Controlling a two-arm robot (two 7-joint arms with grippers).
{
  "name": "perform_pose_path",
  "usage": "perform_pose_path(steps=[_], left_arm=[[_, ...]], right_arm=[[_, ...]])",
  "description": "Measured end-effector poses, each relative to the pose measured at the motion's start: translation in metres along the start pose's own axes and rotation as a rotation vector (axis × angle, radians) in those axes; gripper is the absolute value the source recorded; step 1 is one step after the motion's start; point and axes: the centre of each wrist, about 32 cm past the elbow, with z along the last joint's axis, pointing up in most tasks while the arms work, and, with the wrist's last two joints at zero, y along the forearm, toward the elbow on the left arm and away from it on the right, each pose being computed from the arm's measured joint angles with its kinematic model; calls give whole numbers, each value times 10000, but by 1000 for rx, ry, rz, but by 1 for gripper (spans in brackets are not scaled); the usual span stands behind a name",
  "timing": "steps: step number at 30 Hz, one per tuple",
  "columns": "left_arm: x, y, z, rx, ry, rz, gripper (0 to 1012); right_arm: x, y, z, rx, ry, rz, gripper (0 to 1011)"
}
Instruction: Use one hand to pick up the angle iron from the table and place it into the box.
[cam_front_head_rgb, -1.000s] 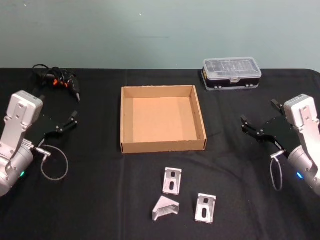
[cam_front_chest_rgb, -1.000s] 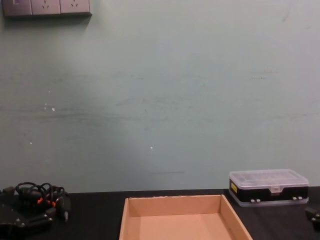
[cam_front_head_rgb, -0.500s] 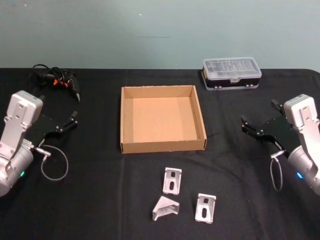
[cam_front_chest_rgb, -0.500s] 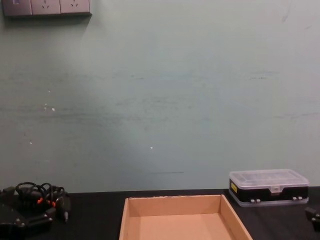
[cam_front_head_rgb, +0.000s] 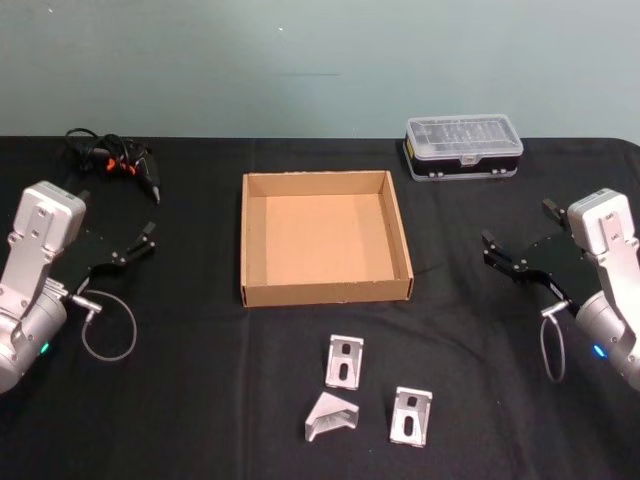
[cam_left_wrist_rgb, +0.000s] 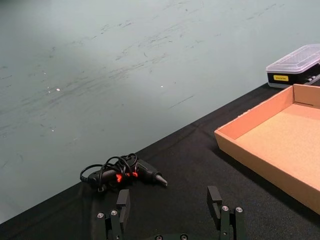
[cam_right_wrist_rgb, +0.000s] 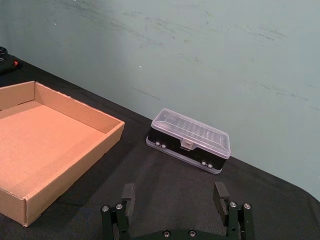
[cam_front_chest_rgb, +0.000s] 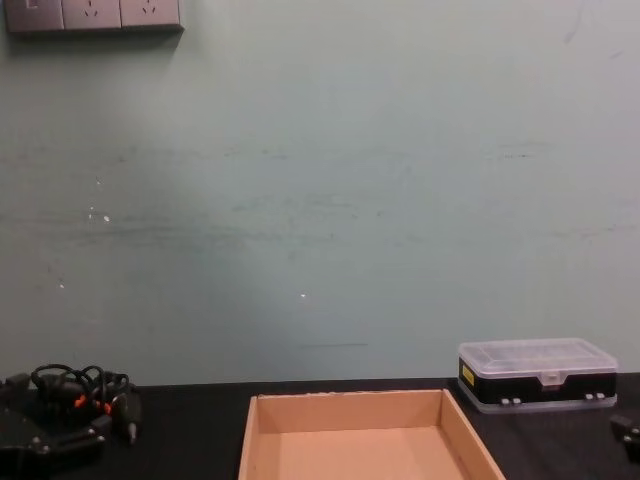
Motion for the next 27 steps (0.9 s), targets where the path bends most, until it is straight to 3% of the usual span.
perform_pose_path(steps=[27], left_arm=[[0,0,0,0,0,0,1011]], right_arm=[[1,-1,1,0,17,-5,1003]])
